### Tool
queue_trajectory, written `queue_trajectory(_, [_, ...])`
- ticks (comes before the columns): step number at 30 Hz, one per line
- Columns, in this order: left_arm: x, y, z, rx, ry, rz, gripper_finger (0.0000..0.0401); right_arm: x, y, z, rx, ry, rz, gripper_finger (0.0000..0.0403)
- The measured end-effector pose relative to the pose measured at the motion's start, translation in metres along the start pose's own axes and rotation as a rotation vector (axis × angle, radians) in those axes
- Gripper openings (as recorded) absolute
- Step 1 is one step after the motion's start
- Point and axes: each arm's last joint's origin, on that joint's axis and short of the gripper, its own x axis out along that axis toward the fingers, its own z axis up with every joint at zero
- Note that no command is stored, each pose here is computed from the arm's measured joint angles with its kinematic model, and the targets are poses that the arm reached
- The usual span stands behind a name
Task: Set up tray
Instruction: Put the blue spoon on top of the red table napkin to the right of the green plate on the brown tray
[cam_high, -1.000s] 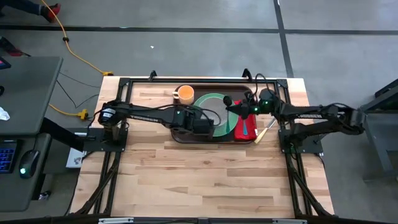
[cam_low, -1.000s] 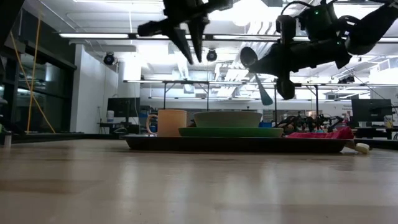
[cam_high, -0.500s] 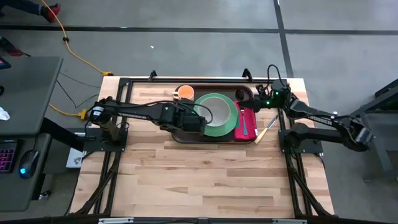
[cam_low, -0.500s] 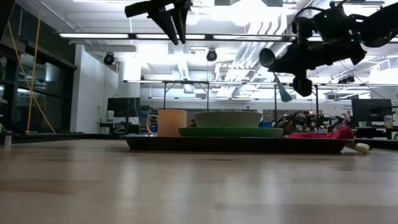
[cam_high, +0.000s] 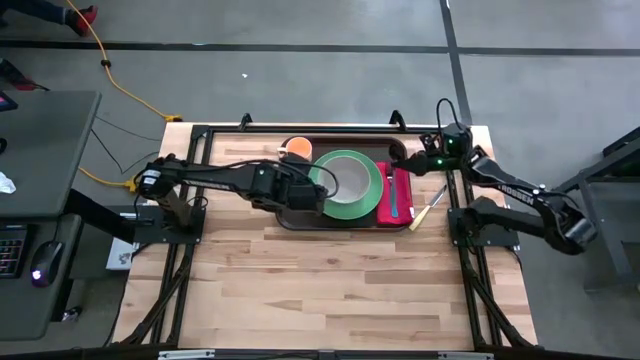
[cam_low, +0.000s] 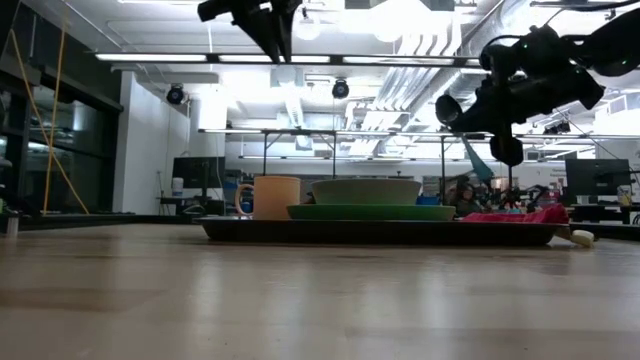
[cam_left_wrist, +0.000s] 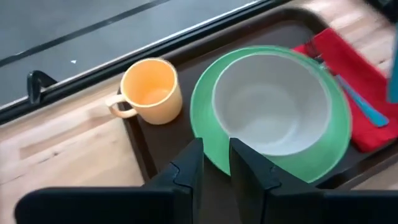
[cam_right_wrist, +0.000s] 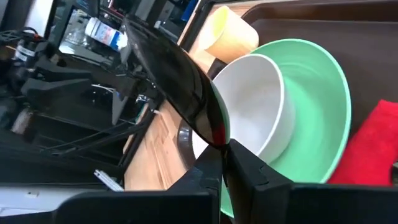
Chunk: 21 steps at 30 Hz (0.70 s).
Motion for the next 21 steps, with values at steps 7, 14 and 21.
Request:
queue_trajectory(7, [0.011, 0.013, -0.006, -0.019, 0.003, 0.010, 0.0106, -0.006, -0.005, 0.003, 0.017, -0.001, 0.008, 0.0000])
queue_trajectory(14, [0.019, 0.043, -0.011, -0.030, -0.030, -0.073, 0.0106, -0.010, -0.011, 0.001, 0.065, 0.023, 0.003, 0.0000])
queue_trajectory(21, [0.029, 0.071, -0.021, -0.065, -0.084, -0.218, 0.0106, -0.013, -0.015, 0.002, 0.092, 0.021, -0.013, 0.0000])
